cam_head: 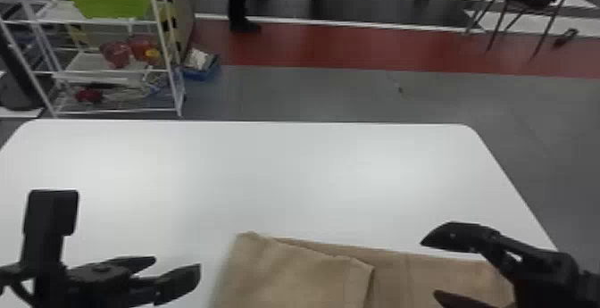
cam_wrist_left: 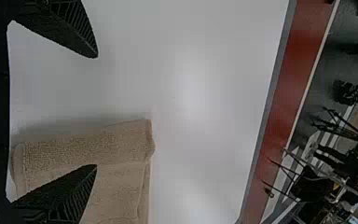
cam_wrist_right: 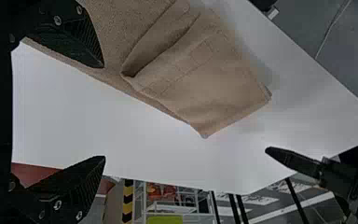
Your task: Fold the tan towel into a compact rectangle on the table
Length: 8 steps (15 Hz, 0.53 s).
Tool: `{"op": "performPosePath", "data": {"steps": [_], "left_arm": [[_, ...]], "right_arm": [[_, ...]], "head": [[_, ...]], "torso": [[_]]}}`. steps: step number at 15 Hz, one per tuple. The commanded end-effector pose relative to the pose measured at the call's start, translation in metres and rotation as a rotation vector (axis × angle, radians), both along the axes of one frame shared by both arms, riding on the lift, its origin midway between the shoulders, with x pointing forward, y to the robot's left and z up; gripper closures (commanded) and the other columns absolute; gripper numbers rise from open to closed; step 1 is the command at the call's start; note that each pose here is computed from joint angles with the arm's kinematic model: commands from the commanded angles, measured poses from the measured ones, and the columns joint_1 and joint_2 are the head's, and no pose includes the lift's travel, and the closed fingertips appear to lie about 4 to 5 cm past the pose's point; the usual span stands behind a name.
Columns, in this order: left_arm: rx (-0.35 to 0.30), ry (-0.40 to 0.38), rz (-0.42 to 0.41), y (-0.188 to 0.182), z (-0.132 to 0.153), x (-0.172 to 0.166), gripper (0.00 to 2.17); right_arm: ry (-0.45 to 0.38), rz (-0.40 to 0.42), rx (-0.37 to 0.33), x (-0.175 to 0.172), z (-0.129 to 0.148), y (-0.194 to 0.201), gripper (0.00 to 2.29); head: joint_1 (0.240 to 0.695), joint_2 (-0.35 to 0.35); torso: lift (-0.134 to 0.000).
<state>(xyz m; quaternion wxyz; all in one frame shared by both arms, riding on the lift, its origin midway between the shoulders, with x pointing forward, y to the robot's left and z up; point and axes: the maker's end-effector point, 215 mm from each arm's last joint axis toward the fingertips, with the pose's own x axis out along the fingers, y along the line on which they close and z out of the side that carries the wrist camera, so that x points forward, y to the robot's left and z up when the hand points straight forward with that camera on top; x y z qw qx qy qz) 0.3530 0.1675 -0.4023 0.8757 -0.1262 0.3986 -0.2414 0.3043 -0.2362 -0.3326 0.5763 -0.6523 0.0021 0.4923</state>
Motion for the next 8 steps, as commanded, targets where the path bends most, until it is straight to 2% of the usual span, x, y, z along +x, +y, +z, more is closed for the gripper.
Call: {"op": "performPosePath", "data": {"steps": [1, 5, 8], "left_arm": [[-0.010, 0.009, -0.005, -0.005, -0.002, -0.005, 0.04], [-0.010, 0.025, -0.006, -0.006, -0.007, -0.015, 0.04], [-0.003, 0.027, -0.005, -0.006, -0.008, -0.020, 0.04]], "right_arm": [[0.019, 0.042, -0.080, -0.001, -0.025, -0.001, 0.29], [0.046, 0.092, -0.097, -0.002, -0.049, 0.018, 0.38], [0.071, 0.130, -0.151, -0.010, -0.071, 0.020, 0.38]], "head": [[0.695, -0.120], [0.695, -0.126], [0.695, -0.099]], "torso": [[-0.123], [-0.123], [-0.123]]}}
